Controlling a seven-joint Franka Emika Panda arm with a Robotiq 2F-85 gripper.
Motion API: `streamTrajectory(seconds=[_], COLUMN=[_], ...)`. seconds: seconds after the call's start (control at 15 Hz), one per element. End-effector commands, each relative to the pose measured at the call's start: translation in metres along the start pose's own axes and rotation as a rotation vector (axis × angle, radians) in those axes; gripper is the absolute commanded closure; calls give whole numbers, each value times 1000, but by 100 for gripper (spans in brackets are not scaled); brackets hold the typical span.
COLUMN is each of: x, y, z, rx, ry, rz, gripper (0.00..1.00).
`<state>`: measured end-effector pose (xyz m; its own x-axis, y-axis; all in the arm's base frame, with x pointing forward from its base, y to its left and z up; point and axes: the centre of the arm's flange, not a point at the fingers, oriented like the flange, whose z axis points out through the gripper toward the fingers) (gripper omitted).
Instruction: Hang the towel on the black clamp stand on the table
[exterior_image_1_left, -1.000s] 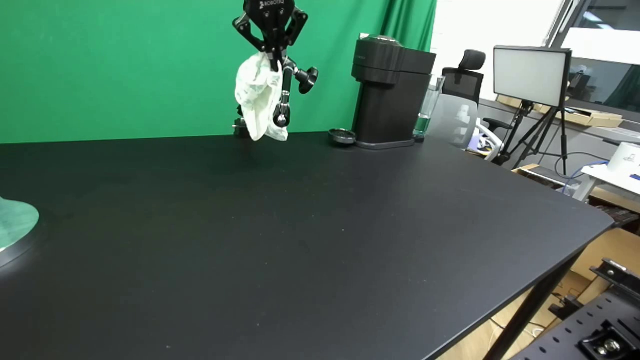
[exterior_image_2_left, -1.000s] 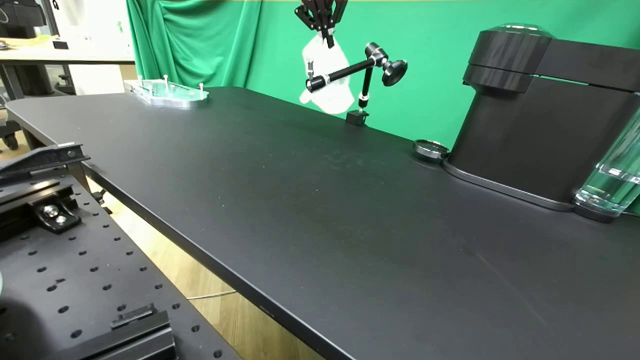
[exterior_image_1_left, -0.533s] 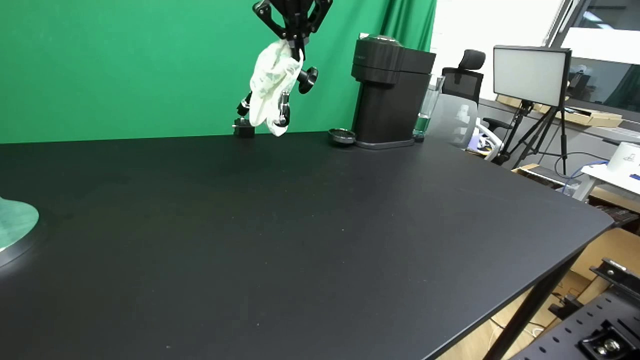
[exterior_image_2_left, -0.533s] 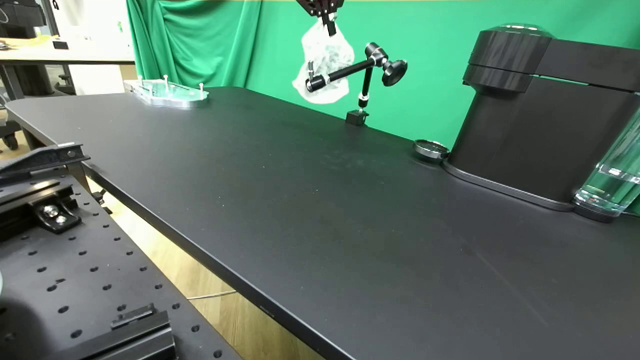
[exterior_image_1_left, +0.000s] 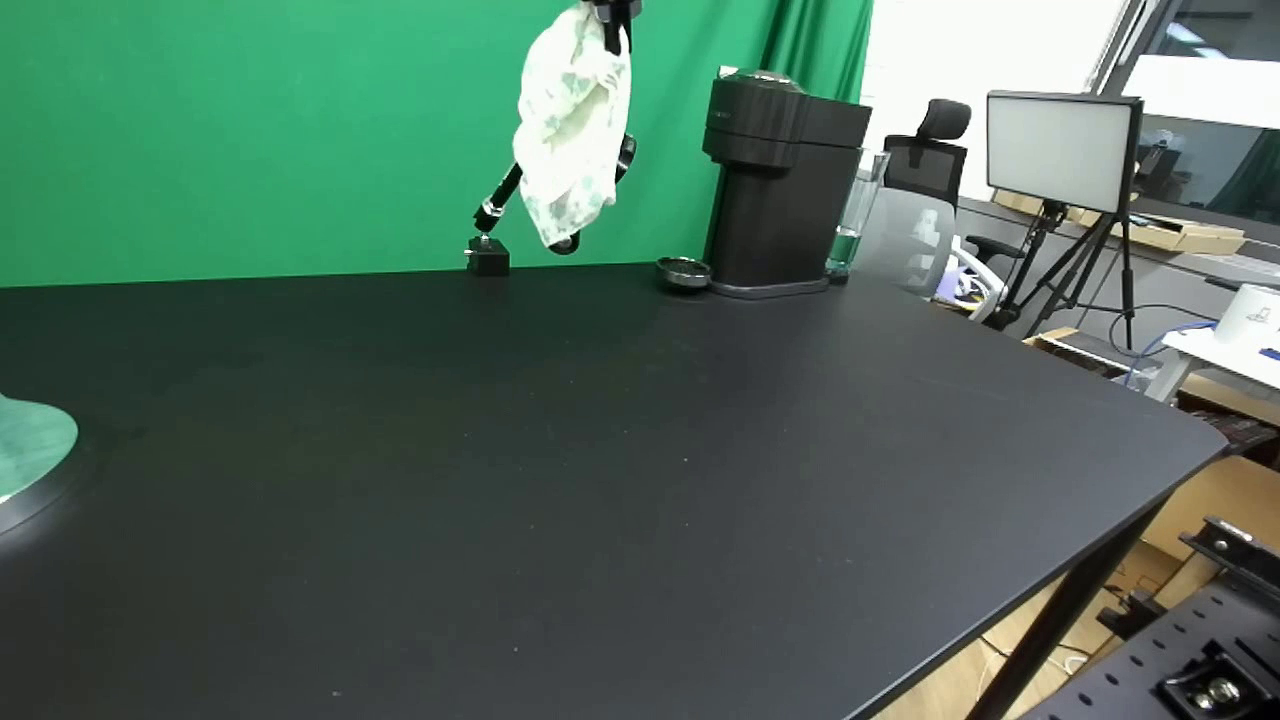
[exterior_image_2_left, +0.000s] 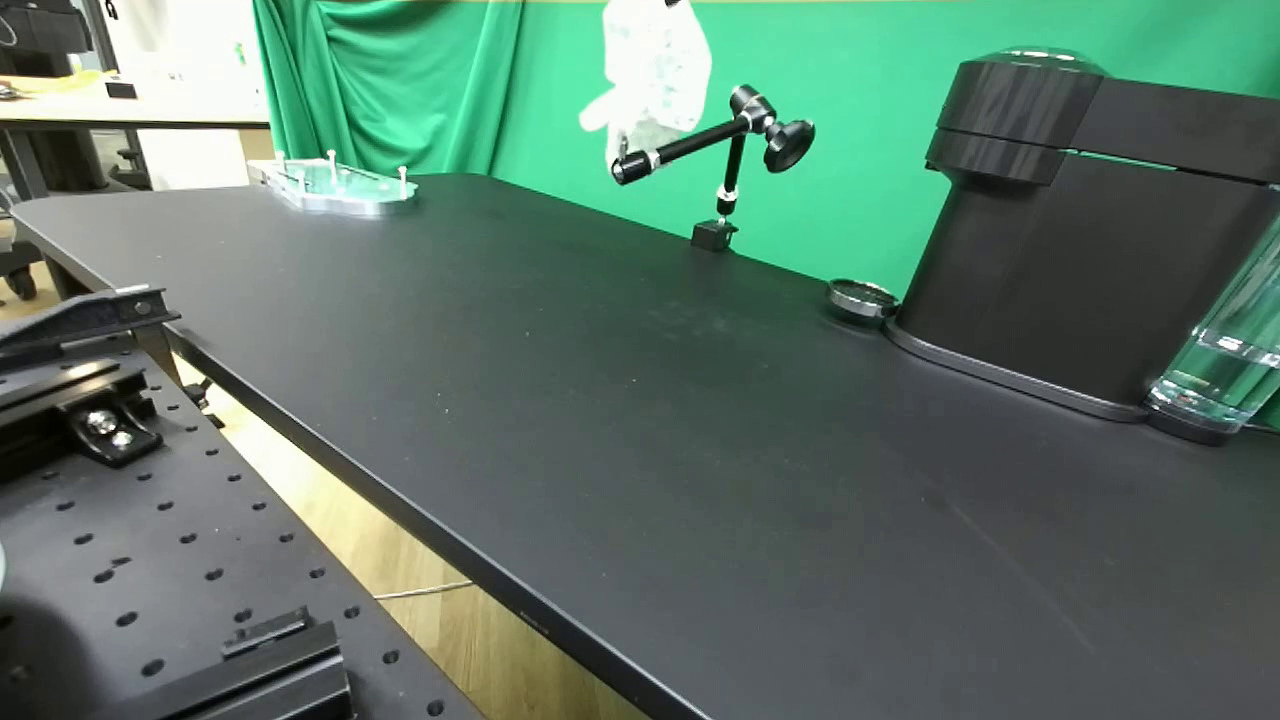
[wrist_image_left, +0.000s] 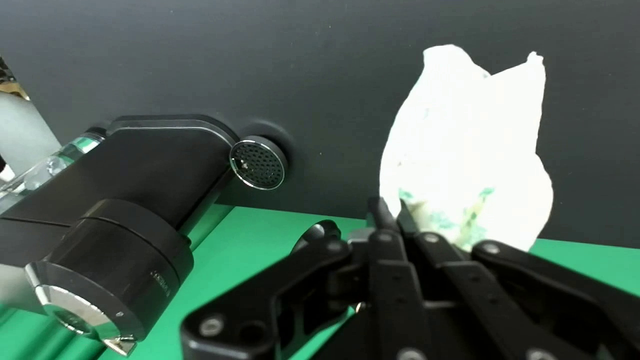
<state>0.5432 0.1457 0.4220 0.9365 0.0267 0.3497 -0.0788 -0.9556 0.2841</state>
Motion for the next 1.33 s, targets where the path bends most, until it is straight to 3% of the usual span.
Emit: streamTrajectory(seconds=[0.0, 1.27], x=[0, -14], y=[7, -25], z=[-2, 74], rx=[-33, -30], ry=[15, -91], rz=[31, -38], gripper=[99, 99])
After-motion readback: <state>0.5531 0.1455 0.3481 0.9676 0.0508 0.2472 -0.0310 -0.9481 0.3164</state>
